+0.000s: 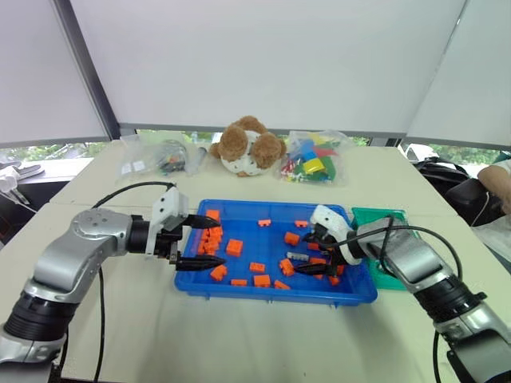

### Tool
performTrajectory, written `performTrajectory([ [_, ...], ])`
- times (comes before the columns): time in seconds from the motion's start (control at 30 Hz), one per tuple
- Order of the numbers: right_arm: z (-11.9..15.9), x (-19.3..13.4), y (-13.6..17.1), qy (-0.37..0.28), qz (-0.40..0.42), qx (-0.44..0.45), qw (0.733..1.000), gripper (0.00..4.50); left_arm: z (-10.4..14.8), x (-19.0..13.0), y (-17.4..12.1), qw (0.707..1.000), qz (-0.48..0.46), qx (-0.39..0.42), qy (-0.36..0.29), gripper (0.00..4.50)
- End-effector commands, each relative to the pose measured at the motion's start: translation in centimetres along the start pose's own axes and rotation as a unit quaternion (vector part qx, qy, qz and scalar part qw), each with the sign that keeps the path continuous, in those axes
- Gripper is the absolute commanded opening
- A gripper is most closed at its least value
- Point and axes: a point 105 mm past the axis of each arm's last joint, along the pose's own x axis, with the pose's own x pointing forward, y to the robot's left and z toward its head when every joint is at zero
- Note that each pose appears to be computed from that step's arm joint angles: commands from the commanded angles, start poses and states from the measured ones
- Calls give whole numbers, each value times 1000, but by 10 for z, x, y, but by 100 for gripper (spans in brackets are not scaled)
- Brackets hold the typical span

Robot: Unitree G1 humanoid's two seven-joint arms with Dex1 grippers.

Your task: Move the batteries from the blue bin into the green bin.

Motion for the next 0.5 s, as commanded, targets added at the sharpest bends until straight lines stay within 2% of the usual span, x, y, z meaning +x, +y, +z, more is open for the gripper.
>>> performTrajectory([
  [0.03,4,-2,-9,3,-9,-25,1000,445,10,-6,0,1000,11,17,-7,450],
  [0.1,2,1,-11,5,-6,-25,1000,445,10,-6,0,1000,11,17,-7,450],
  [0.17,1,4,-12,8,-3,-26,1000,393,10,-6,-1,1000,12,16,-7,450],
  [0.23,0,6,-13,10,-1,-27,1000,314,10,-6,-1,1000,13,16,-7,450],
  [0.43,-3,13,-16,20,2,-36,999,5,10,-6,0,1000,15,15,-7,450],
  [0.5,0,9,-17,18,-5,-43,999,2,10,-6,-1,1000,15,15,-6,450],
])
